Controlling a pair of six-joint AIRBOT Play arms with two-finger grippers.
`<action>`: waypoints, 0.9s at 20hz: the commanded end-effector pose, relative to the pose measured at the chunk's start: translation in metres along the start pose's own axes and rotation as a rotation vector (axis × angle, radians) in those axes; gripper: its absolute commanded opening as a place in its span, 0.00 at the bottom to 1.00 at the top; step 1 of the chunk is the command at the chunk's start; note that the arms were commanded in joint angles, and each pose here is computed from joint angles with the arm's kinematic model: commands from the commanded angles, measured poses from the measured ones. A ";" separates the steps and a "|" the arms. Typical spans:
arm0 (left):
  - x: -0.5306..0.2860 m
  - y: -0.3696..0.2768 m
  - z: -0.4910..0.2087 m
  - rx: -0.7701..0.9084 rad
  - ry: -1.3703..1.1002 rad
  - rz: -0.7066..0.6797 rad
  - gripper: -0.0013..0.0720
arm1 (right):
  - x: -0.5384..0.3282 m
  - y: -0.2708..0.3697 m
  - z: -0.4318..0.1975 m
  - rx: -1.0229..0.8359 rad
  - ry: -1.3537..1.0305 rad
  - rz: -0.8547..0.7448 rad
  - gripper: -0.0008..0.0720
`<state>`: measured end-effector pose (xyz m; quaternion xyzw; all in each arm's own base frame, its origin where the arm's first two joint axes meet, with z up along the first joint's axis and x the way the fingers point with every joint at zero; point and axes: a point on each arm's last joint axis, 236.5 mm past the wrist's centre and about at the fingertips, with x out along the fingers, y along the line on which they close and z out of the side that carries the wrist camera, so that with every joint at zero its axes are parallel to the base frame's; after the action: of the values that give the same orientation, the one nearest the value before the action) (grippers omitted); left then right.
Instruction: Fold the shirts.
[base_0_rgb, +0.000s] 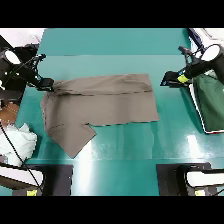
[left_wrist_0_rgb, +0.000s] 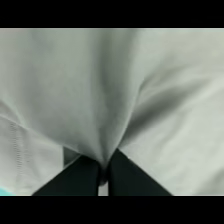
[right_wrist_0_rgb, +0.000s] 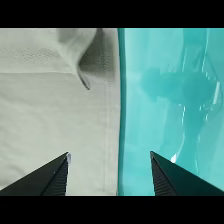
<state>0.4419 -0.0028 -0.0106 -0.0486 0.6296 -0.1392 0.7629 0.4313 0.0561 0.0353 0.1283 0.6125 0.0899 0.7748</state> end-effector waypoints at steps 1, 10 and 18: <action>-0.004 -0.010 -0.008 -0.041 0.024 -0.069 0.10 | -0.020 0.007 -0.003 -0.019 -0.025 0.006 0.81; -0.006 0.012 -0.029 -0.100 0.109 0.030 0.97 | -0.017 0.017 -0.008 -0.046 -0.006 0.012 0.81; -0.030 0.023 -0.123 -0.265 0.143 0.125 0.97 | -0.018 0.016 -0.016 -0.062 0.027 0.012 0.81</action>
<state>0.3612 0.0387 -0.0064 -0.0869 0.6943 -0.0343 0.7136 0.4138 0.0672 0.0530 0.1104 0.6172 0.1113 0.7710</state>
